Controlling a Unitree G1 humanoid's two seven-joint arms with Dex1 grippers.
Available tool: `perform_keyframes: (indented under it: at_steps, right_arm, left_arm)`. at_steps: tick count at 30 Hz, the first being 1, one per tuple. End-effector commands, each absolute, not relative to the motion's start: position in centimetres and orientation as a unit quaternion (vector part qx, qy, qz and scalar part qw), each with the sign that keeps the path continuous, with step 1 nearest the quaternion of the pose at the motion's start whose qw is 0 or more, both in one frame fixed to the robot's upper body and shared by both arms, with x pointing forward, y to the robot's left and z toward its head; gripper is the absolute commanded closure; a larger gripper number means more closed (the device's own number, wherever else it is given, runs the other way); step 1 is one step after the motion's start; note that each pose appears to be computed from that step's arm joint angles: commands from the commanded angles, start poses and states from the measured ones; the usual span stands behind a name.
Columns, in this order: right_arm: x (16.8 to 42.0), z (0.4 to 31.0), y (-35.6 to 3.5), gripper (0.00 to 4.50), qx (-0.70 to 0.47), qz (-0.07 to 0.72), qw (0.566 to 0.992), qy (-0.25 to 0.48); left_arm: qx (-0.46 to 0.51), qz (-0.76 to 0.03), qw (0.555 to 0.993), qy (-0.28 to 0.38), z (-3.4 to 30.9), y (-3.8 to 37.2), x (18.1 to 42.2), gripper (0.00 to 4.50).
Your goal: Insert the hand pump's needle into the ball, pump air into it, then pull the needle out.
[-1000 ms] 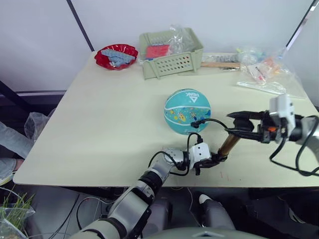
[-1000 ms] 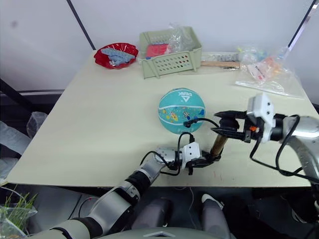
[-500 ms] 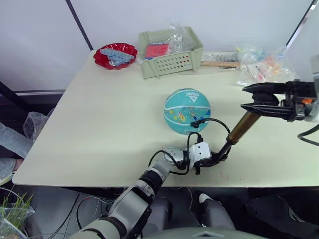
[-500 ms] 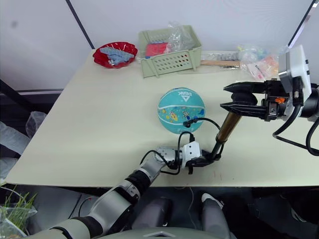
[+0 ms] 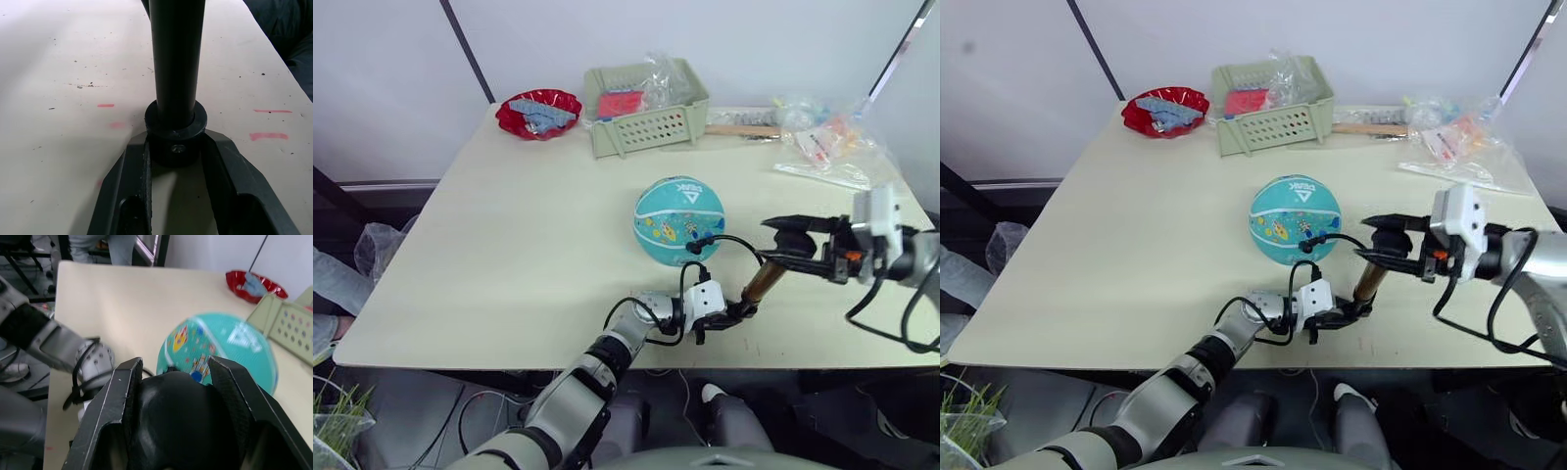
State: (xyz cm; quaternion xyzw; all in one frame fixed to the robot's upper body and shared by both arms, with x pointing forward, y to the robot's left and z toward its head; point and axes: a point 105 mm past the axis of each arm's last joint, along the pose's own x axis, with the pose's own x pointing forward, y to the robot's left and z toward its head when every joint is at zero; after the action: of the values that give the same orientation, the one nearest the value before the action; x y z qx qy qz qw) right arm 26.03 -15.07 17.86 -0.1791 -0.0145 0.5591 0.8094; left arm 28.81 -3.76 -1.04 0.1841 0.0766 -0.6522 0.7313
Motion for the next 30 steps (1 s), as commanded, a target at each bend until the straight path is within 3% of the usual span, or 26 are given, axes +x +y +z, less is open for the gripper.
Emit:
perform_keyframes:
  at_steps: [1, 7, 21, 30]
  right_arm:
    - [26.4, 14.0, -15.3, 2.83, -0.189, 0.549, 0.813, 0.040]
    - [26.7, 14.5, -14.9, 2.83, -0.189, 0.551, 0.813, 0.025]
    - [25.2, 26.4, -16.9, 2.83, -0.167, 0.554, 0.812, -0.078]
    - [23.8, 31.5, -17.6, 2.83, -0.164, 0.547, 0.816, -0.096]
  left_arm:
    - [0.203, -0.635, 0.722, 0.184, -5.9, -0.5, 27.4, 3.45]
    - [0.202, -0.636, 0.721, 0.185, -5.9, -0.4, 27.4, 3.45]
    - [0.193, -0.636, 0.724, 0.184, -6.1, -0.5, 27.1, 3.45]
    - [0.192, -0.637, 0.723, 0.187, -6.3, -0.3, 26.9, 3.45]
